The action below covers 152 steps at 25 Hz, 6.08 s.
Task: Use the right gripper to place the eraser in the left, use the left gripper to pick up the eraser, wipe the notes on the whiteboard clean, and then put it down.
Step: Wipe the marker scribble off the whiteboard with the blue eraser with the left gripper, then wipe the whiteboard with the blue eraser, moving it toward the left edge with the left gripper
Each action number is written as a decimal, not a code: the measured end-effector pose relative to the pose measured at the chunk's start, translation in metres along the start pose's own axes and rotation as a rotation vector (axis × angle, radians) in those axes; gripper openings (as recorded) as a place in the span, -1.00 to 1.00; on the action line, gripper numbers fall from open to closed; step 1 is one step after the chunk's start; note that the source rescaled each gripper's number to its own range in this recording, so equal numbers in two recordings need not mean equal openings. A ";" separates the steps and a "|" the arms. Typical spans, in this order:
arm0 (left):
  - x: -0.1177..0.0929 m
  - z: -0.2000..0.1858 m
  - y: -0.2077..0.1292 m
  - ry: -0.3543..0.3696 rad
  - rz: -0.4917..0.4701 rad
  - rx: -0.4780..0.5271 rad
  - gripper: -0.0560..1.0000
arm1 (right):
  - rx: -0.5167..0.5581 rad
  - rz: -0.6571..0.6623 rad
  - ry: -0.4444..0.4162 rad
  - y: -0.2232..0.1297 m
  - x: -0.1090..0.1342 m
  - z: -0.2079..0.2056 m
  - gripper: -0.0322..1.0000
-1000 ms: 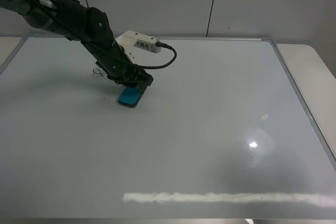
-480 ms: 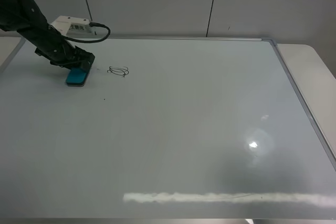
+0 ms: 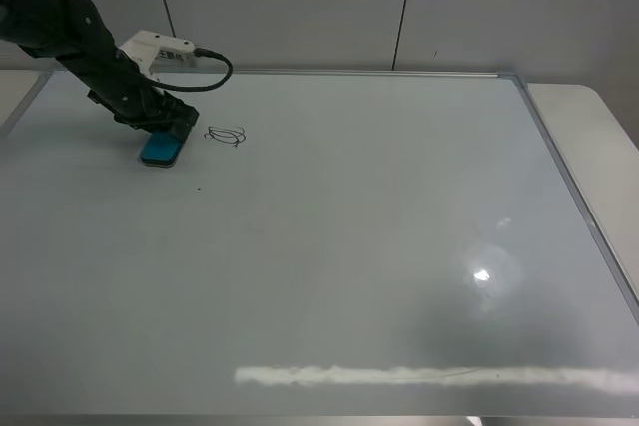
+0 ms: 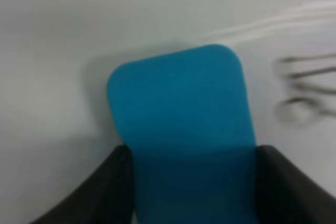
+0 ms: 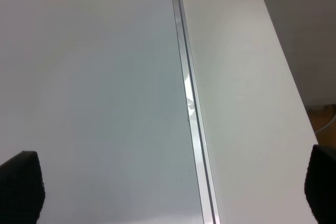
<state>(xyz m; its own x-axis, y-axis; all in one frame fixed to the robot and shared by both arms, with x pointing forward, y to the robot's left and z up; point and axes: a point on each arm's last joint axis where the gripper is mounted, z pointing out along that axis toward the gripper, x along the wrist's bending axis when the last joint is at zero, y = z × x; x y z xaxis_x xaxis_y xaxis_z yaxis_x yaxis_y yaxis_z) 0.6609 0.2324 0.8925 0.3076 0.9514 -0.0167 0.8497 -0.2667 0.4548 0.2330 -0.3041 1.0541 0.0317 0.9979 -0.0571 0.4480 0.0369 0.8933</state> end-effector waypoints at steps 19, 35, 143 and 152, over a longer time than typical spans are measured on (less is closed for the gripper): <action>-0.086 0.019 0.032 -0.123 0.154 0.054 -0.89 | 0.000 0.000 0.000 0.000 0.000 0.000 1.00; 0.028 0.009 0.027 0.001 -0.008 0.050 -0.89 | 0.000 0.000 0.000 0.000 0.000 0.000 1.00; 0.012 -0.129 -0.119 0.159 -0.146 0.072 -0.89 | 0.000 0.000 0.000 0.000 0.000 0.000 1.00; 0.023 -0.098 -0.127 0.158 -0.162 0.119 -0.89 | 0.000 0.000 0.000 0.000 0.000 0.000 1.00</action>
<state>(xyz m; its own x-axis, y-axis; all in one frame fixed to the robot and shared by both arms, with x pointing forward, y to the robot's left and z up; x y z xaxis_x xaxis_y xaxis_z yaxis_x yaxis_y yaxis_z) 0.5180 0.3029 0.9218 0.1003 0.9930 0.0630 0.9297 -0.1161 0.3495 0.2330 -0.3041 1.0541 0.0317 0.9979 -0.0571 0.4480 0.0369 0.8933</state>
